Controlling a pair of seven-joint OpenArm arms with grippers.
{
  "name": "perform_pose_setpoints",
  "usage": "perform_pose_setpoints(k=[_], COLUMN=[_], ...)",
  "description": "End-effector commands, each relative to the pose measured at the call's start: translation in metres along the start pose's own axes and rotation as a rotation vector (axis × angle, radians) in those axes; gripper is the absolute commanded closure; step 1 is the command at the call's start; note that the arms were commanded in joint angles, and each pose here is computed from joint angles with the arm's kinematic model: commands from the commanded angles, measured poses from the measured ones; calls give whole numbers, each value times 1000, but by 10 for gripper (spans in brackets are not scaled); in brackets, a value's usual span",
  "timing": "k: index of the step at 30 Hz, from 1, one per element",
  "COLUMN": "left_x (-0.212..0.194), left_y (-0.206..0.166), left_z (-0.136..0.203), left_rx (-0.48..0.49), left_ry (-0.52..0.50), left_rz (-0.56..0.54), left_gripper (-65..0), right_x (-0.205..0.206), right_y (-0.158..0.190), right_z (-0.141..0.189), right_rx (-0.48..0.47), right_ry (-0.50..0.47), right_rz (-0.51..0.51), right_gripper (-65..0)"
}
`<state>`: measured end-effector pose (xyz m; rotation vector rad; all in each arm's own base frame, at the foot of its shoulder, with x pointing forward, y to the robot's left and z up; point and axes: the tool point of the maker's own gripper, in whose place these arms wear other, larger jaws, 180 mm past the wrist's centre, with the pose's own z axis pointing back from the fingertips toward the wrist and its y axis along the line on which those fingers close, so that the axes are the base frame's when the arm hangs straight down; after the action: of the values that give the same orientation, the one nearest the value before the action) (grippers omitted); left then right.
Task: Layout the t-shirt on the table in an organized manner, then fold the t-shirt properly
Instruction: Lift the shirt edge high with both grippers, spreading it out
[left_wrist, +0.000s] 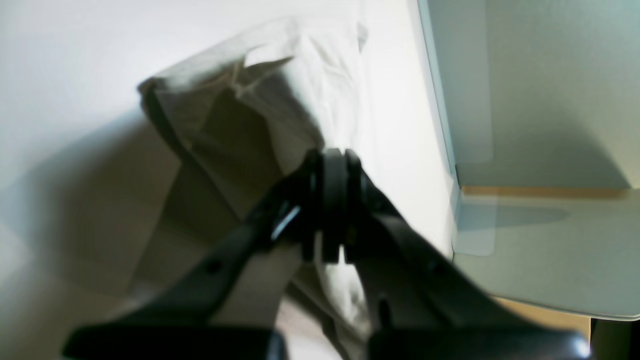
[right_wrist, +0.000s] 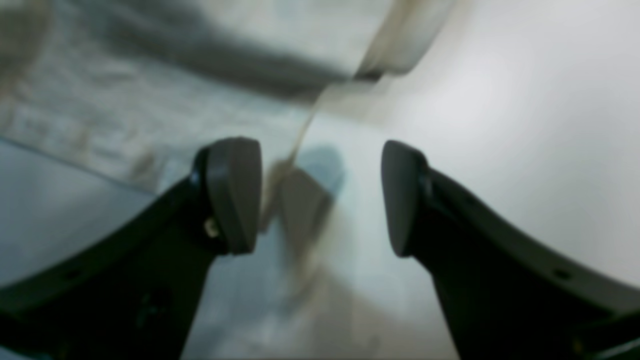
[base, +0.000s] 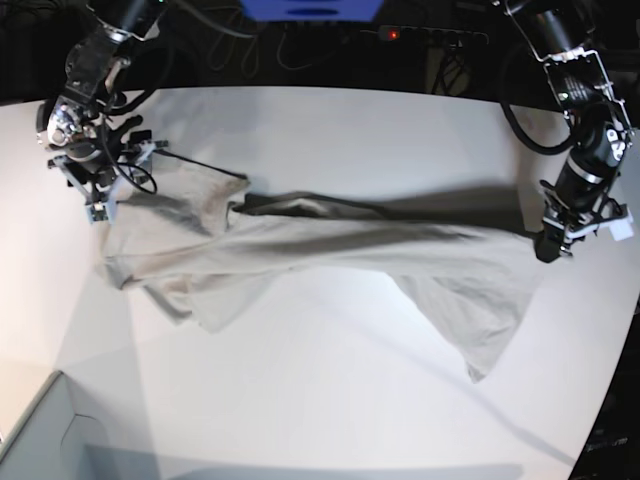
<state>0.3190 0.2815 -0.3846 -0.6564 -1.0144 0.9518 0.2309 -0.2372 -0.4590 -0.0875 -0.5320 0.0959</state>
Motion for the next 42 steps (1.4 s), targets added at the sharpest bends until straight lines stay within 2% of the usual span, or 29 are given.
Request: perform_pose_setpoints(k=[1,20,23,25,27,28,33,38,42], left_x=[13,4,2,2,2,2,-1,-14,-16], left_y=[-14,4,8,9,9,9,13,12,6], left_z=[-1,8,11,11,12,12,17,27,43], left_rx=[-43,-3,7,8,9,9,16,12,3], left_ry=[-32,-18,-14,-14,-13,-13,-5,-1,-7], left_rz=[-13,-11,-11,-11,-11,-11,-7,-2,-41], left_gripper=[-2,-2,-2,-2,-2,-2,-2,-2,-2], right_x=[12,-16,-22,-25,-27,-27,-19,9,28], right_y=[-4,46,51,53,54,54,33,0,-8], right_z=[3,-19,-22,-23,-24,-23,-8,34,63], right_rx=[-5,123,138,145,148,146,81,-52,-82], right_ry=[-39,34,52,58,63,62,24,-85,-190], right_rz=[10,-59,-65,-68,-69,-68,-47,18,15], right_gripper=[-378,-375,-313,-190,-24,0,0,0,0])
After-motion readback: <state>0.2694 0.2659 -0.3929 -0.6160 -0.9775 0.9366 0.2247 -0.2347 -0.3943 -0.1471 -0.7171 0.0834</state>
